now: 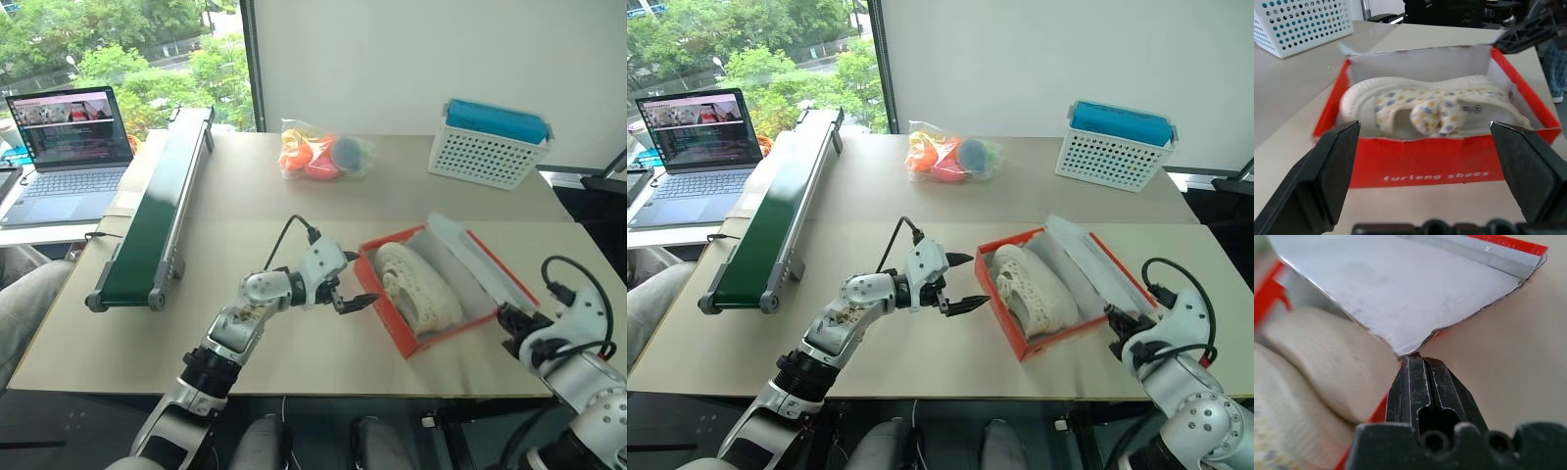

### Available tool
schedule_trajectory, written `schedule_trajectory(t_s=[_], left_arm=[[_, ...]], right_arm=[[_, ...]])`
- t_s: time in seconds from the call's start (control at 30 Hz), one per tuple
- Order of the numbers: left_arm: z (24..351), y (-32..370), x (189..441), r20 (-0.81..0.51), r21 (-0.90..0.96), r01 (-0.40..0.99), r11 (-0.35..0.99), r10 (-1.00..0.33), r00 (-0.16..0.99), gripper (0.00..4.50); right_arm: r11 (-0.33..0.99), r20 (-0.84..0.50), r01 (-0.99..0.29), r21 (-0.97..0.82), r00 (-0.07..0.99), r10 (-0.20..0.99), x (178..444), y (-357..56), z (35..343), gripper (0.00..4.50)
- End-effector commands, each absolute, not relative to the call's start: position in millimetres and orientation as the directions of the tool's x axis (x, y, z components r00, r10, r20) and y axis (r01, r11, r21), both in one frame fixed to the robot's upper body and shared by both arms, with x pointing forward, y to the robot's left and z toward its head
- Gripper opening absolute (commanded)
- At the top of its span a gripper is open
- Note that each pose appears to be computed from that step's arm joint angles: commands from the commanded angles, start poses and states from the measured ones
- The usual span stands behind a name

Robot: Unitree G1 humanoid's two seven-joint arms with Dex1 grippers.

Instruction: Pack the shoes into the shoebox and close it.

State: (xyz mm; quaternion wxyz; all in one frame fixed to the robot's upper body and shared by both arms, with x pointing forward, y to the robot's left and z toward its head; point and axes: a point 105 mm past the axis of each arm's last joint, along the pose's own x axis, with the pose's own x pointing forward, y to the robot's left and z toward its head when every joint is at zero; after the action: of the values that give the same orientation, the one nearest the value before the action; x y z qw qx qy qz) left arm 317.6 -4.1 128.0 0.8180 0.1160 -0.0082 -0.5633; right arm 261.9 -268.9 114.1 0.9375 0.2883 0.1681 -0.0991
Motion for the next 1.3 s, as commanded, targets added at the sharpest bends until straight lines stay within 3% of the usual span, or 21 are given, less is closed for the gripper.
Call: schedule_trajectory(t_s=[0.03,0.47,0.53,0.6,0.8,0.9,0.97,1.1,1.3], left_arm=[[146,-5,318,-0.069,0.242,0.910,0.336,-0.930,0.362,4.50],[148,-2,321,-0.071,0.253,0.900,0.355,-0.921,0.383,4.50],[148,-1,323,-0.070,0.252,0.898,0.361,-0.919,0.389,4.50],[149,-1,323,-0.070,0.253,0.897,0.364,-0.917,0.392,4.50],[147,-2,323,-0.072,0.247,0.900,0.359,-0.919,0.387,4.50],[147,-3,324,-0.074,0.248,0.902,0.355,-0.921,0.382,4.50],[147,-4,324,-0.073,0.248,0.902,0.355,-0.921,0.382,4.50],[148,-4,323,-0.067,0.246,0.901,0.358,-0.921,0.385,4.50],[147,-2,321,-0.064,0.241,0.896,0.373,-0.915,0.398,4.50]], right_arm=[[0.798,-0.284,0.181,0.575,0.959,-0.013,268,-257,126,0.04],[0.944,-0.486,0.082,0.320,0.870,0.089,261,-230,104,0.04],[0.993,-0.528,-0.014,0.116,0.846,0.073,260,-226,106,0.04],[0.986,-0.488,-0.162,-0.024,0.863,0.130,264,-215,125,0.04],[0.815,-0.437,-0.502,-0.290,0.827,0.353,259,-195,180,0.04],[0.727,-0.537,-0.625,-0.285,0.732,0.419,247,-194,177,0.74],[0.650,-0.583,-0.705,-0.283,0.665,0.468,243,-189,174,1.55],[0.461,-0.688,-0.830,-0.314,0.533,0.493,232,-185,158,2.76],[0.334,-0.731,-0.874,-0.354,0.481,0.483,240,-191,142,2.76]])
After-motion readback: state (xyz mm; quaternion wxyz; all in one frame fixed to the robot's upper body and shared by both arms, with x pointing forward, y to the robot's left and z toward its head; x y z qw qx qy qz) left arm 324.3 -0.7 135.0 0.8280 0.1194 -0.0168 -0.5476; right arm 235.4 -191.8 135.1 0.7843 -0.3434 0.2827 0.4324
